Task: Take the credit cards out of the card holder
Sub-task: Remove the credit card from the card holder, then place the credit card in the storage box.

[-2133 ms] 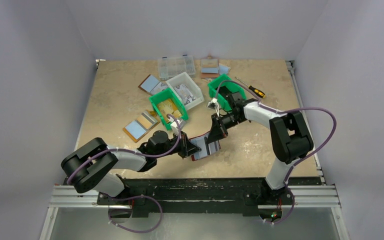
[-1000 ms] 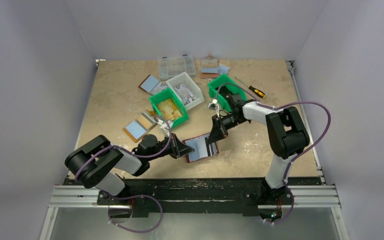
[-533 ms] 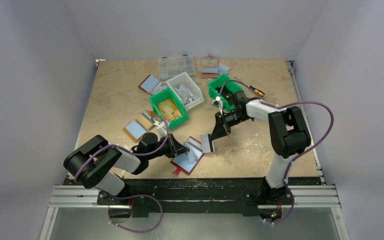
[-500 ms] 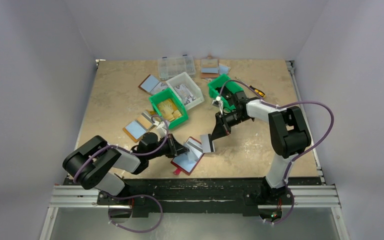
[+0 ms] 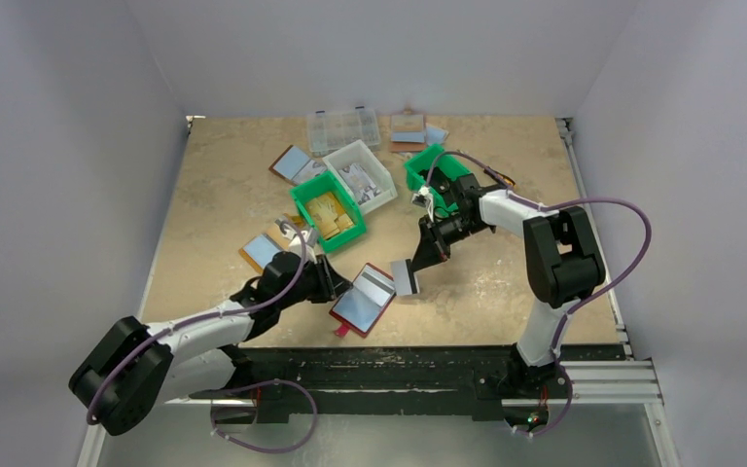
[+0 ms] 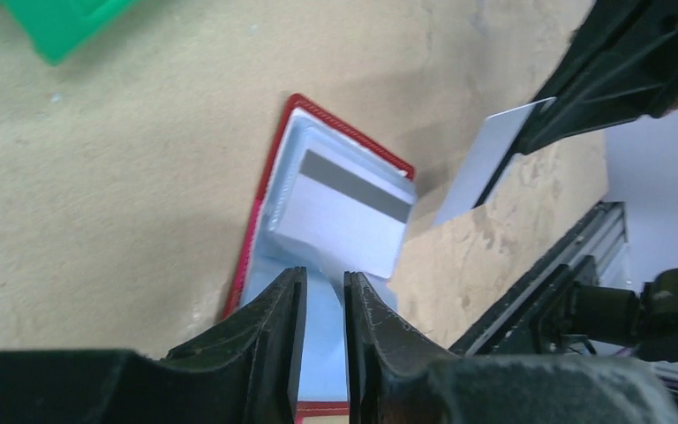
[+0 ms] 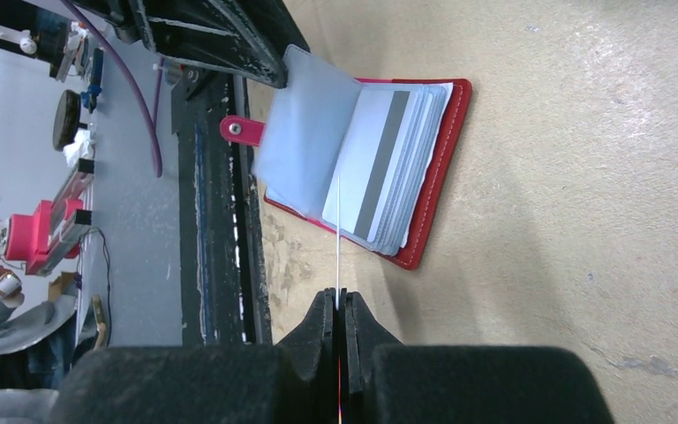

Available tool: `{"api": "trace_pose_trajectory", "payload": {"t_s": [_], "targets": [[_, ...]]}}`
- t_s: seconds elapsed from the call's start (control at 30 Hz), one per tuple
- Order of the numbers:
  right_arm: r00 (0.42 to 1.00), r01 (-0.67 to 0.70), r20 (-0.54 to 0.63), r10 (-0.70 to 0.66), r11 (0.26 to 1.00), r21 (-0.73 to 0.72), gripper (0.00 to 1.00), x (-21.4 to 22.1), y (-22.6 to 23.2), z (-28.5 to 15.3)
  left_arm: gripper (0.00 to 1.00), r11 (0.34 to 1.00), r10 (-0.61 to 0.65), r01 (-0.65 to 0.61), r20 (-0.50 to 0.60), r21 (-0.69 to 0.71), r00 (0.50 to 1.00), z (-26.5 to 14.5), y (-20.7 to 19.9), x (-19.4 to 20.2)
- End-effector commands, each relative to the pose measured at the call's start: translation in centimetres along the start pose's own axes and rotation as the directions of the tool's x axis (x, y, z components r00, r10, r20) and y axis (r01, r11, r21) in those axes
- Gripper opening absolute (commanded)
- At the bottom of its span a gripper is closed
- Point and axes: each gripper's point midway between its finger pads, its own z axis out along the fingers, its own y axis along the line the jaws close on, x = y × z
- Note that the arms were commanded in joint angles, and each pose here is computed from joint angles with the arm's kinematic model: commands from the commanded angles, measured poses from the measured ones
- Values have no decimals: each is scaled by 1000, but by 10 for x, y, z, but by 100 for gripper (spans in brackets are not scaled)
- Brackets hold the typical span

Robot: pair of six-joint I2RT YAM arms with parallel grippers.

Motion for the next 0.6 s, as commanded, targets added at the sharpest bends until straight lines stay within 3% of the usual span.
{"api": "trace_pose_trajectory", "payload": {"t_s": [0.0, 0.17, 0.33, 0.4, 0.5, 0.57], "targets": [[996, 91, 24, -91, 996, 5, 0, -17, 10, -10, 25, 986, 56, -61, -40, -154, 998, -6, 28, 1], [992, 120, 24, -121, 993, 19, 0, -20, 12, -13, 21, 976, 36, -38, -13, -216, 999, -18, 36, -3], [985, 170, 16, -171, 985, 23, 0, -23, 16, -17, 26, 978, 2, 15, 80, -210, 997, -45, 28, -16], [980, 197, 16, -197, 980, 25, 0, -24, 19, -19, 37, 986, -17, 38, 126, -165, 992, -53, 19, -22], [969, 245, 18, -246, 968, 44, 0, -28, 25, -24, 70, 989, -62, 87, 197, -120, 978, -65, 12, -30], [959, 281, 15, -283, 957, 73, 0, -31, 26, -27, 84, 991, -87, 109, 237, -83, 968, -72, 5, -37]]}}
